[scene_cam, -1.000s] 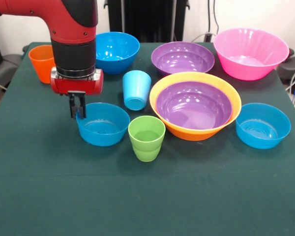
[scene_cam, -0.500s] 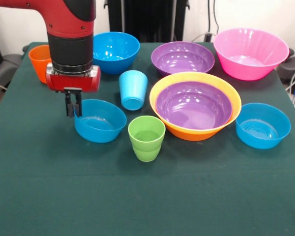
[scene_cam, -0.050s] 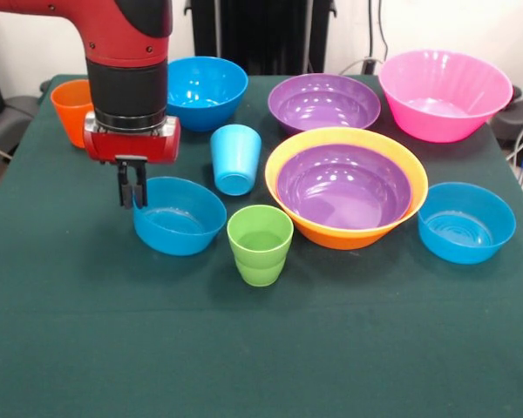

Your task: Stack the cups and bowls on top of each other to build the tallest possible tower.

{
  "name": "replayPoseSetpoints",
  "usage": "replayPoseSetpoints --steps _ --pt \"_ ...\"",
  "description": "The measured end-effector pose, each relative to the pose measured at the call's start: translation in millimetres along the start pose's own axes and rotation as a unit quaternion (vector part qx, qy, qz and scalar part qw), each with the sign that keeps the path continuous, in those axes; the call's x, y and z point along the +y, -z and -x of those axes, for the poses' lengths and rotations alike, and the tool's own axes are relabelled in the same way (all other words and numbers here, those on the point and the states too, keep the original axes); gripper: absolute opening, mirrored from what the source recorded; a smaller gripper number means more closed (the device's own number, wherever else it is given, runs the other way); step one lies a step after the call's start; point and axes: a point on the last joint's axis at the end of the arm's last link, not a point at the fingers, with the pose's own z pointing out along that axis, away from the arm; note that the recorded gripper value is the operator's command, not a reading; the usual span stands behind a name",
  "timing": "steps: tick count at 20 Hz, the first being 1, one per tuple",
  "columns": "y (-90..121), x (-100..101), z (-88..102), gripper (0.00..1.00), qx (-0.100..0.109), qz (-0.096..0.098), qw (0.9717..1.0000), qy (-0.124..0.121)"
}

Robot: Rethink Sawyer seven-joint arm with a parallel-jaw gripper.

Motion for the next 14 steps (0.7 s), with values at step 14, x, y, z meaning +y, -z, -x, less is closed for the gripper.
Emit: replayPoseSetpoints --steps 14 --pt "1.3 1.5 -6.0 0.0 0.026 -0.001 0.9997 0.002"
